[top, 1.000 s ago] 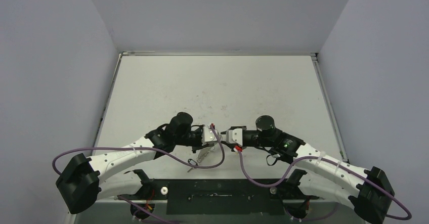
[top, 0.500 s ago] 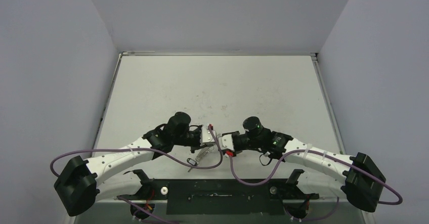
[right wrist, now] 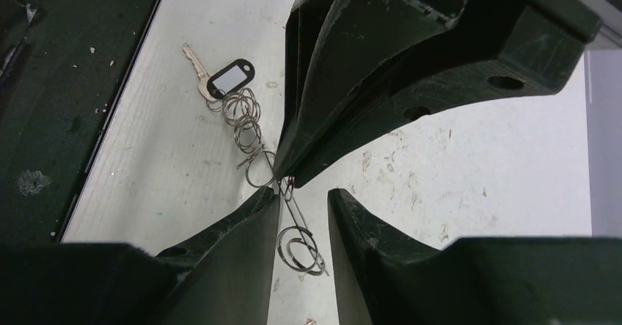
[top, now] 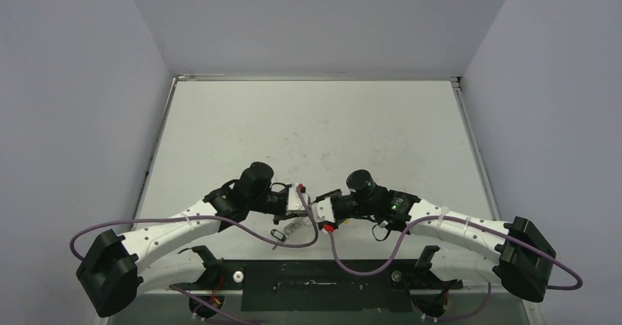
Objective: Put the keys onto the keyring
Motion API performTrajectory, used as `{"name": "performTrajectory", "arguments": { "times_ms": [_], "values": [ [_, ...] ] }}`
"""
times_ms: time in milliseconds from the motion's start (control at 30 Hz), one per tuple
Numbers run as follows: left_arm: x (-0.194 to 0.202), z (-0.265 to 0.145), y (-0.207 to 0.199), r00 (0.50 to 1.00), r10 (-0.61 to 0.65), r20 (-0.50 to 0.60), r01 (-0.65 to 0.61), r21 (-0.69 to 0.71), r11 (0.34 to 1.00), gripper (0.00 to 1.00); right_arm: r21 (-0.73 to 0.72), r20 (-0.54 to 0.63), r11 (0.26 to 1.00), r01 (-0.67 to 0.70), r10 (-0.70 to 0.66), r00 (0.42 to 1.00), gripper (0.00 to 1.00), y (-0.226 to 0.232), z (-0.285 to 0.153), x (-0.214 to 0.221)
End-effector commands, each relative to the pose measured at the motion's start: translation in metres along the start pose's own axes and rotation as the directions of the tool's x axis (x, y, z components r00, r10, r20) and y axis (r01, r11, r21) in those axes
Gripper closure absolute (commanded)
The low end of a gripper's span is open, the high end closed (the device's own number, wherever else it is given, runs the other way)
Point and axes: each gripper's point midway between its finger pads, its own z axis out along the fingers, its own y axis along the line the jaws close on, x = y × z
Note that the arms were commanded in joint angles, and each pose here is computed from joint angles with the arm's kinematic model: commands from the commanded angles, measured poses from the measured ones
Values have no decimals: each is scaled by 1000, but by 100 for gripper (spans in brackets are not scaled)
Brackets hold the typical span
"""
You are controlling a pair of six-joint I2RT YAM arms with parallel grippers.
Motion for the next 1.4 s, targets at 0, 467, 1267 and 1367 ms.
{"name": "performTrajectory", "arguments": {
  "times_ms": [0,467,1267,1367],
  "values": [
    [-36,7,17,996,42,78,-37,-71,997,100,-14,-147,999,46,-47,988,68,4,22,15],
    [-46,-1,21,984,111,137,-92,-134,987,100,-48,-192,996,79,-87,978,72,18,20,21],
    [-57,-16,14,958,195,210,-158,-182,971,100,15,-318,998,59,-51,947,78,12,8,45],
    [-51,-15,13,961,192,199,-157,-181,971,100,62,-297,996,63,-42,954,73,6,4,42]
  ]
}}
